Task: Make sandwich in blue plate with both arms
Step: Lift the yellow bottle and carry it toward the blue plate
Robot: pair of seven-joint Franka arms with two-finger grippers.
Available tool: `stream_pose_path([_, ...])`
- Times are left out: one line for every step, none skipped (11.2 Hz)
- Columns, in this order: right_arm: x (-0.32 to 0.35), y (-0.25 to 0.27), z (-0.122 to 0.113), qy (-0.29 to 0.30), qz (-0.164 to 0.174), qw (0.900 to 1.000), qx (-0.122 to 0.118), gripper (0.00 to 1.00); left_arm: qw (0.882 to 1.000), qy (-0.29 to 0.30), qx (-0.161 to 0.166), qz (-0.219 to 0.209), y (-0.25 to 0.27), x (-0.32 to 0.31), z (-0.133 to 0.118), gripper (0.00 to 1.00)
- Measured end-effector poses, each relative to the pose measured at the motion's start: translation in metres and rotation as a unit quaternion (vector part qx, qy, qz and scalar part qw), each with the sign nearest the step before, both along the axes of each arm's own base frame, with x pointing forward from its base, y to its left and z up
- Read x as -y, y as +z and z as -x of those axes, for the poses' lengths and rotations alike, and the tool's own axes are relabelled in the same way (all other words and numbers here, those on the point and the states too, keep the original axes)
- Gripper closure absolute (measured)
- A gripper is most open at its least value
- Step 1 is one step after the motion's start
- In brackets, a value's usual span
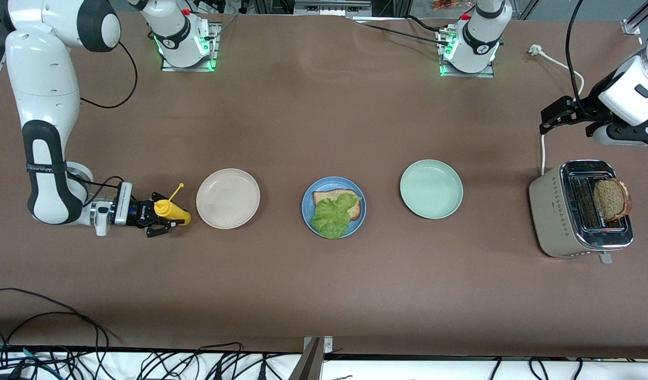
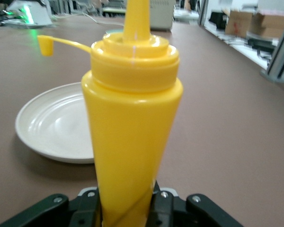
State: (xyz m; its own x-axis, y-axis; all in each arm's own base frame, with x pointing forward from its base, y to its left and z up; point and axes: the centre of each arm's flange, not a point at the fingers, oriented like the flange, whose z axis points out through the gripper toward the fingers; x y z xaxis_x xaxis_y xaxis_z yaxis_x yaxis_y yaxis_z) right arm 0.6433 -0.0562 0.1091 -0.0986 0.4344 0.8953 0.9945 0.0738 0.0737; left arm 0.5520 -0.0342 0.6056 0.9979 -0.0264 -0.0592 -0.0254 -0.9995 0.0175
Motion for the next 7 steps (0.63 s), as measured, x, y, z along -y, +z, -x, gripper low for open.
stream_pose_path([-0.004, 0.009, -0.006, -0.012, 0.024, 0.999, -0.019, 0.69, 1.000, 0.000, 0.000, 0.000, 0.000, 0.000, 0.000, 0.00])
stream_pose_path([-0.010, 0.020, -0.013, -0.022, 0.056, 0.997, -0.042, 0.70, 1.000, 0.000, 0.000, 0.000, 0.000, 0.000, 0.000, 0.00])
stream_pose_path([-0.016, 0.033, -0.020, -0.031, 0.089, 0.994, -0.061, 0.71, 1.000, 0.000, 0.000, 0.000, 0.000, 0.000, 0.000, 0.00])
stream_pose_path([-0.023, 0.046, -0.026, -0.040, 0.119, 0.989, -0.075, 0.72, 1.000, 0.000, 0.000, 0.000, 0.000, 0.000, 0.000, 0.00])
stream_pose_path([-0.031, 0.059, -0.032, -0.049, 0.146, 0.984, -0.085, 0.79, 1.000, 0.000, 0.000, 0.000, 0.000, 0.000, 0.000, 0.00])
stream_pose_path([-0.042, 0.073, -0.038, -0.057, 0.176, 0.978, -0.094, 0.82, 1.000, 0.000, 0.000, 0.000, 0.000, 0.000, 0.000, 0.00])
stream_pose_path([-0.056, 0.086, -0.043, -0.066, 0.204, 0.971, -0.103, 0.82, 1.000, 0.000, 0.000, 0.000, 0.000, 0.000, 0.000, 0.00])
